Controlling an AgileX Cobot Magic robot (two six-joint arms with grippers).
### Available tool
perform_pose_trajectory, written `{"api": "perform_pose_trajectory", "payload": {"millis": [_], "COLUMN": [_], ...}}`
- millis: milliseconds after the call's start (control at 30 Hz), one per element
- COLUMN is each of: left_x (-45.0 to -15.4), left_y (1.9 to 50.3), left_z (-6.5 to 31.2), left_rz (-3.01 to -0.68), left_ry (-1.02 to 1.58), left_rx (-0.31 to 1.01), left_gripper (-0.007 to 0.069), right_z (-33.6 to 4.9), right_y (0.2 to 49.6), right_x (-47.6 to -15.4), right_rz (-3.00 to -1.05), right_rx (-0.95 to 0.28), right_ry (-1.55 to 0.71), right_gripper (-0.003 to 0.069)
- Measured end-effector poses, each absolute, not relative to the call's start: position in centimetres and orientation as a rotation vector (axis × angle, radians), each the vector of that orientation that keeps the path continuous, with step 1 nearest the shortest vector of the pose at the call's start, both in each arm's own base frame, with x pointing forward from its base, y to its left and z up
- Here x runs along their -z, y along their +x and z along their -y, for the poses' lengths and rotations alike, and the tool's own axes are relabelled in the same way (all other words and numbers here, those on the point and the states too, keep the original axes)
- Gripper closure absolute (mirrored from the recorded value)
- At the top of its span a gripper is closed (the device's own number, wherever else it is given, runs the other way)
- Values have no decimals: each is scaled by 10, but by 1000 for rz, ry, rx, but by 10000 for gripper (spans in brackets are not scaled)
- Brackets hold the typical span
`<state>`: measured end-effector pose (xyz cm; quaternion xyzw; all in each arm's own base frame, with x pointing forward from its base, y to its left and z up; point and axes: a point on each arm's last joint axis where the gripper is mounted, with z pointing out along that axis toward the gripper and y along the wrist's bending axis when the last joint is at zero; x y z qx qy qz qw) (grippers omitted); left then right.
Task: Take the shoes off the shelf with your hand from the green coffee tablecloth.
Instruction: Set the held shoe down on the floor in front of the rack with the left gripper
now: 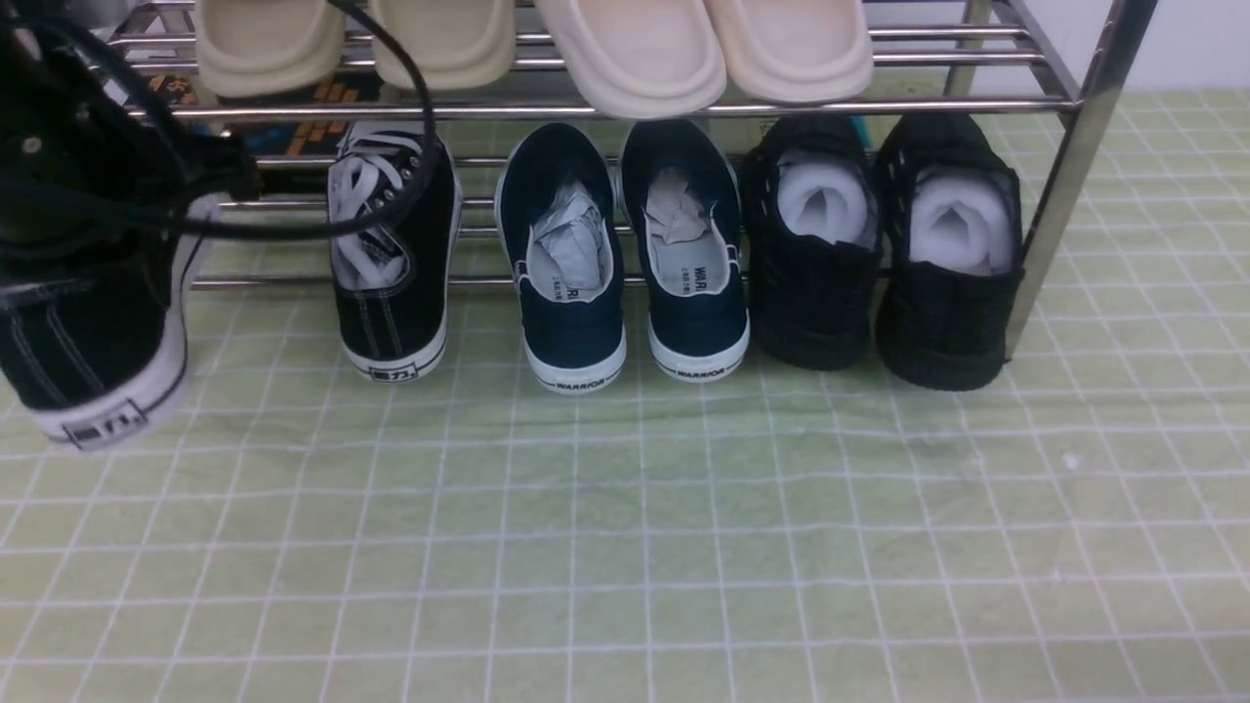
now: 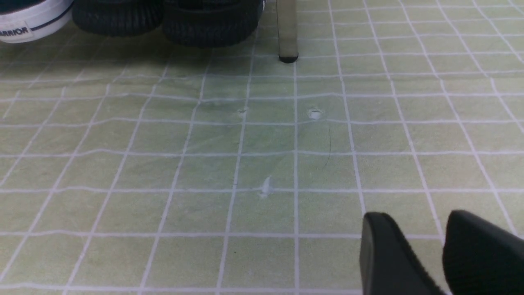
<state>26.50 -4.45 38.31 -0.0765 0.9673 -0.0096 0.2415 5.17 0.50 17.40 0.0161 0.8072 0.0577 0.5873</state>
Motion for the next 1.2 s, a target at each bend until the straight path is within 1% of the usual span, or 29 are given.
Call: {"api": "perform_pose_trajectory", "payload": {"millis": [67, 267, 367, 467, 500, 600, 633, 733, 833, 900, 933, 967, 1033, 1133, 1200], "left_x": [-379, -356, -344, -334, -325, -317, -312, -308, -305, -300, -300, -294, -286, -276, -262], "left_y": [252, 233, 221, 212, 207, 198, 190, 178, 176, 177, 176, 179, 180, 184, 190], "left_z": [45, 44, 49, 61, 71, 86, 99, 119, 138, 150, 151, 159, 169, 180, 190], "left_rz": [-2662, -2740, -2795, -2847, -2881, -2912, -2930, -2925, -2862, -2826, -2823, -2809, -2800, -2788, -2790], "left_ry": [-212, -217, -187, -75, 19, 151, 248, 359, 361, 339, 347, 323, 318, 307, 310], "left_rx": [66, 81, 178, 251, 269, 277, 275, 244, 198, 138, 141, 94, 43, 1, -32], "left_gripper": [608, 608, 608, 608, 608, 608, 608, 608, 608, 608, 608, 608, 608, 608, 608], "right_z": [-5, -5, -5, -5, -5, -5, -5, -5, -5, -5, -5, -5, -5, -5, -5], "right_y": [52, 52, 52, 52, 52, 52, 52, 52, 52, 52, 52, 52, 52, 52, 52], "right_x": [-174, -174, -174, -174, -174, -174, -174, -174, -174, -174, -174, -174, -174, -174, -174], "right_rz": [-1881, -1881, -1881, -1881, -1881, -1881, -1881, -1881, -1881, -1881, -1881, -1881, -1881, -1881, -1881], "right_rx": [-134, -134, -134, -134, -134, -134, -134, -134, -134, -134, -134, -134, -134, -134, -134], "right_ry": [38, 38, 38, 38, 38, 38, 38, 38, 38, 38, 38, 38, 38, 38, 38], "right_gripper": [421, 421, 421, 421, 421, 421, 421, 421, 421, 421, 421, 421, 421, 421, 421]}}
